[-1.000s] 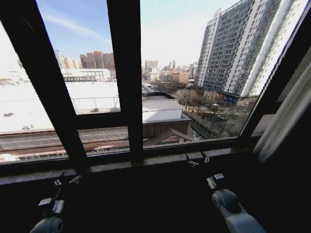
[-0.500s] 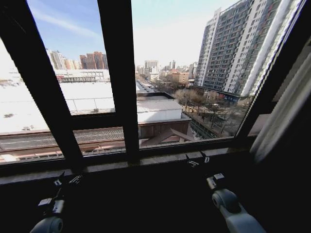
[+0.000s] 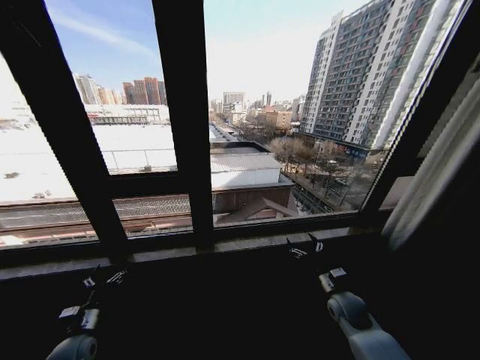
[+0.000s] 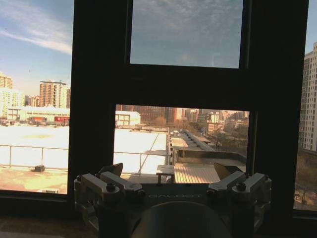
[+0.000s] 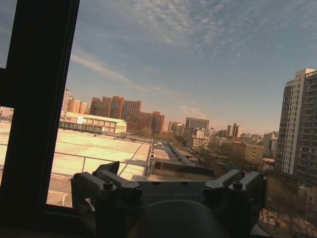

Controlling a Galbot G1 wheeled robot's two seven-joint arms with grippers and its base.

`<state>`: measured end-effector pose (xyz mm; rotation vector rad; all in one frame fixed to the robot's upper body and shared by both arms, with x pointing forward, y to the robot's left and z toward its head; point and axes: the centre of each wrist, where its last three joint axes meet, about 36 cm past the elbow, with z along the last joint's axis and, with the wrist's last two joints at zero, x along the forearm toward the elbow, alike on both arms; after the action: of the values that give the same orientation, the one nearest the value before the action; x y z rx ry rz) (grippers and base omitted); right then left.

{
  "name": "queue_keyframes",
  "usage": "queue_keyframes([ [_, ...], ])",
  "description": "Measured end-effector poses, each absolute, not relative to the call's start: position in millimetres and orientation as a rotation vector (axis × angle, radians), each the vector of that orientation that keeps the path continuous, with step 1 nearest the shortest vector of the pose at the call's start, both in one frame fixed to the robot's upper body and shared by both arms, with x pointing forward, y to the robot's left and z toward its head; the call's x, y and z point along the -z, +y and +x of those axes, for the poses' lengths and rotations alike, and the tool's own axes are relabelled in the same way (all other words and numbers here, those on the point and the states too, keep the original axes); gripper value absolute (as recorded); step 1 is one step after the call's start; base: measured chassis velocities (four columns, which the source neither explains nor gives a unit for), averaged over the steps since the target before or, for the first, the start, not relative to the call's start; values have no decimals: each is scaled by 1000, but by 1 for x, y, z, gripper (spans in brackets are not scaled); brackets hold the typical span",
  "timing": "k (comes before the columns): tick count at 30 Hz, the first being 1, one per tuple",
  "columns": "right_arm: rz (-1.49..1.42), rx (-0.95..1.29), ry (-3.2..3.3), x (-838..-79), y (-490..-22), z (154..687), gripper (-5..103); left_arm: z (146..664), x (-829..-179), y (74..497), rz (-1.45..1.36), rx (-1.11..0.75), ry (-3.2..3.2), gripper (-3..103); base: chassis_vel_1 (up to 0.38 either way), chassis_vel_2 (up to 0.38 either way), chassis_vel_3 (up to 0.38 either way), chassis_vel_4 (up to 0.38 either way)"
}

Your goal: Open the curtains by pulling them apart, changing their state from closed to fully open.

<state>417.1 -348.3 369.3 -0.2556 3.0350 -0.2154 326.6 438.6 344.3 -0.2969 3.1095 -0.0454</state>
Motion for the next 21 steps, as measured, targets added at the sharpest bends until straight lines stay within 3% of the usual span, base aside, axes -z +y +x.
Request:
queue_keyframes([
  [10, -255, 216, 3035, -369, -348, 417, 100, 327, -344, 439, -297, 45, 3110, 100, 112, -254, -112, 253],
  [21, -256, 215, 3035, -369, -348, 417, 100, 327, -344, 439, -297, 45, 3109, 100, 68, 34, -65, -21],
])
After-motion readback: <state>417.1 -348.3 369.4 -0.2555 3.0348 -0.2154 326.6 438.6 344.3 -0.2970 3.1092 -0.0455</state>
